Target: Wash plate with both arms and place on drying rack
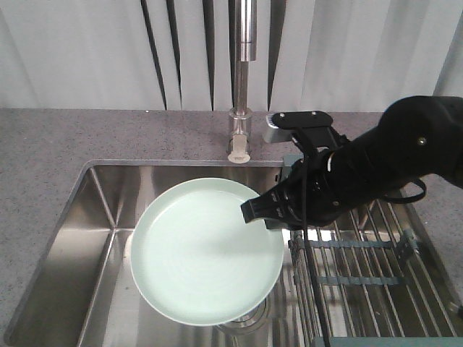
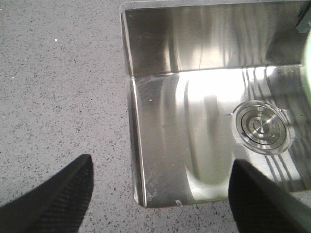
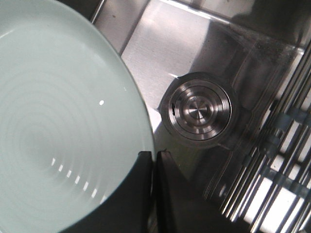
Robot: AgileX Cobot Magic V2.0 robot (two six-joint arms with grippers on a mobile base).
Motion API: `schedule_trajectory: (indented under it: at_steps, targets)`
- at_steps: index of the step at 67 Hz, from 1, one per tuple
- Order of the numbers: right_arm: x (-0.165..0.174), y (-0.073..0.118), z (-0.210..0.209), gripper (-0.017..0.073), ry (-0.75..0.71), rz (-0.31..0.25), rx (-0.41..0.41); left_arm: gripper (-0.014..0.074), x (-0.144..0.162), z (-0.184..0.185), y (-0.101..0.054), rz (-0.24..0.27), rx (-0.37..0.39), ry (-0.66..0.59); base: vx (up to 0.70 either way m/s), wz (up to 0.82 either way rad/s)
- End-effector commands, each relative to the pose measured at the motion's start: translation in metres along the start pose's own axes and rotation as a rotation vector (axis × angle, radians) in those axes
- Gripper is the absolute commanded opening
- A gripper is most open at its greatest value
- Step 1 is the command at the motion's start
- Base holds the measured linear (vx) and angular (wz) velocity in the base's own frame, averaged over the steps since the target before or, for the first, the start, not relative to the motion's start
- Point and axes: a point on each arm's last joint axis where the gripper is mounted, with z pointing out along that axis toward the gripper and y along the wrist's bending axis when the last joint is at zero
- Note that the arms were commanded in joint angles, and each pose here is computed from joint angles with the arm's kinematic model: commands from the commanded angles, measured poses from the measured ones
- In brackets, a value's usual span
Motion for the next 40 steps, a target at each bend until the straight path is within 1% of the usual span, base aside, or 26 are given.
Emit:
schedule_trajectory:
  at_steps: [1,10,24,31,40]
  targets:
    - [-0.023,0.006,-0.014,-0.0001,-0.103,-0.021,-0.006,0.0534,-0.010,-0.004,-0.001,-0.005,0.010,-0.071,0.00,0.00]
    - [-0.042,0.005,-0.010,-0.0001,-0.098,-0.044,0.018,0.0534,-0.010,-0.004,-0.001,-0.005,0.010,-0.071,0.00,0.00]
    - [-0.071,-0.011,-0.005,-0.0001,-0.094,-0.071,0.056,0.0534,-0.010,-0.004,-0.001,-0.005,0.010,-0.071,0.00,0.00]
    - [-0.081,-0.024,-0.005,-0.0001,-0.103,-0.071,0.074,0.0534,-0.010,-0.004,-0.001,-0.005,0.010,-0.071,0.00,0.00]
    - [-0.086,-0.045,-0.008,-0.0001,-0.109,-0.056,0.101,0.0534,-0.010,-0.004,-0.001,-0.005,0.010,-0.071,0.00,0.00]
